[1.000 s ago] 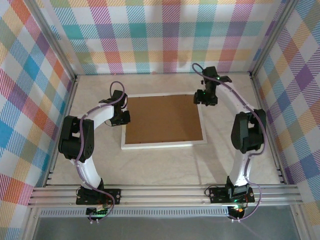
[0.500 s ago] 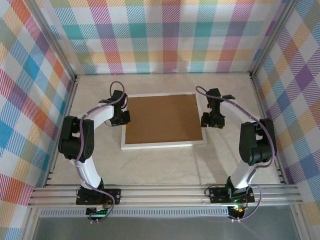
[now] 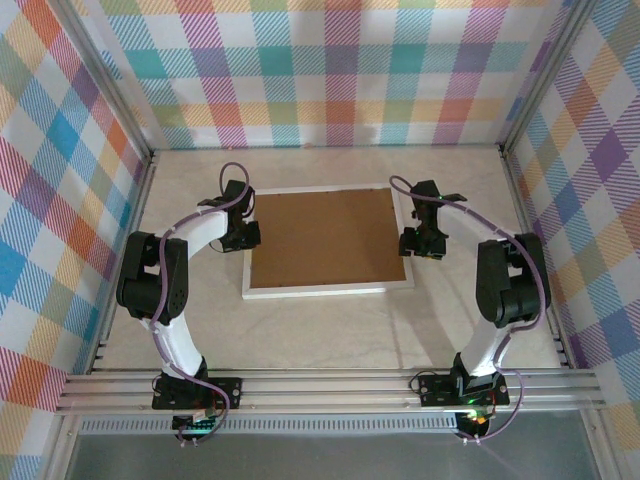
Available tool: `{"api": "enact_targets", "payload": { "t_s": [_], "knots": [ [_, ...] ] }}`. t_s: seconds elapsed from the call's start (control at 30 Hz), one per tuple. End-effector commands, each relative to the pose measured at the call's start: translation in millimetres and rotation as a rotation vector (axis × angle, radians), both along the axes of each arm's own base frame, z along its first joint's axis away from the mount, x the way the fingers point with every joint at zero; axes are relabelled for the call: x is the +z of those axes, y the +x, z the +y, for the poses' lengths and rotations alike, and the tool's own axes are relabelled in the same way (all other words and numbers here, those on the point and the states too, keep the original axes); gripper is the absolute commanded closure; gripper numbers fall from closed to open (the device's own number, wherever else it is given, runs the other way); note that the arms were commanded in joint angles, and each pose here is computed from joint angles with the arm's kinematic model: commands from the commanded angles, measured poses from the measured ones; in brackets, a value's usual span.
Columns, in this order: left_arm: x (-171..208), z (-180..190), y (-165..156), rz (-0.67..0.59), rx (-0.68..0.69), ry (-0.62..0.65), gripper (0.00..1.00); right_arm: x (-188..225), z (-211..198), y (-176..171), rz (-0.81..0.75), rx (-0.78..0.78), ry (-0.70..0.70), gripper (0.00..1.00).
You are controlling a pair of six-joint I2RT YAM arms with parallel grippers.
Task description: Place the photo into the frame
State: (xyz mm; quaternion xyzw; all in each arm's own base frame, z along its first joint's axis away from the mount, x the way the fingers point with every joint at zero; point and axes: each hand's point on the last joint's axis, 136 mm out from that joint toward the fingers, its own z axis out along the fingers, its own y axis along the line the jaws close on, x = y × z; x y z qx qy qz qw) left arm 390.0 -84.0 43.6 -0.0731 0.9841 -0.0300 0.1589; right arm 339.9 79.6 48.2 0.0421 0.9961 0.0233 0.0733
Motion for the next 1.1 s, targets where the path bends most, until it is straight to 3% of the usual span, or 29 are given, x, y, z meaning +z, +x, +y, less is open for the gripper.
{"api": "enact_targets", "payload": {
  "t_s": [0.0,0.43,0.77,1.07],
  "knots": [
    [9.3,-9.2,-0.2,-0.006,0.001,-0.037,1.0,-10.0,1.8,-1.0,0.026,-0.022,0.021,0.43],
    [7.7,-9.9,0.2,-0.004,0.002,-0.041,1.0,-15.5,7.9,-18.2,0.07,-0.029,0.047,0.43],
    [7.7,-20.2,0.0,-0.017,-0.01,-0.079,1.0,-50.3,54.8,-35.9,0.163,0.0,0.093,0.46],
    [6.8,-26.1,-2.5,-0.022,-0.007,-0.101,1.0,-53.9,82.4,-34.1,0.167,0.017,0.141,0.46]
  ]
}}
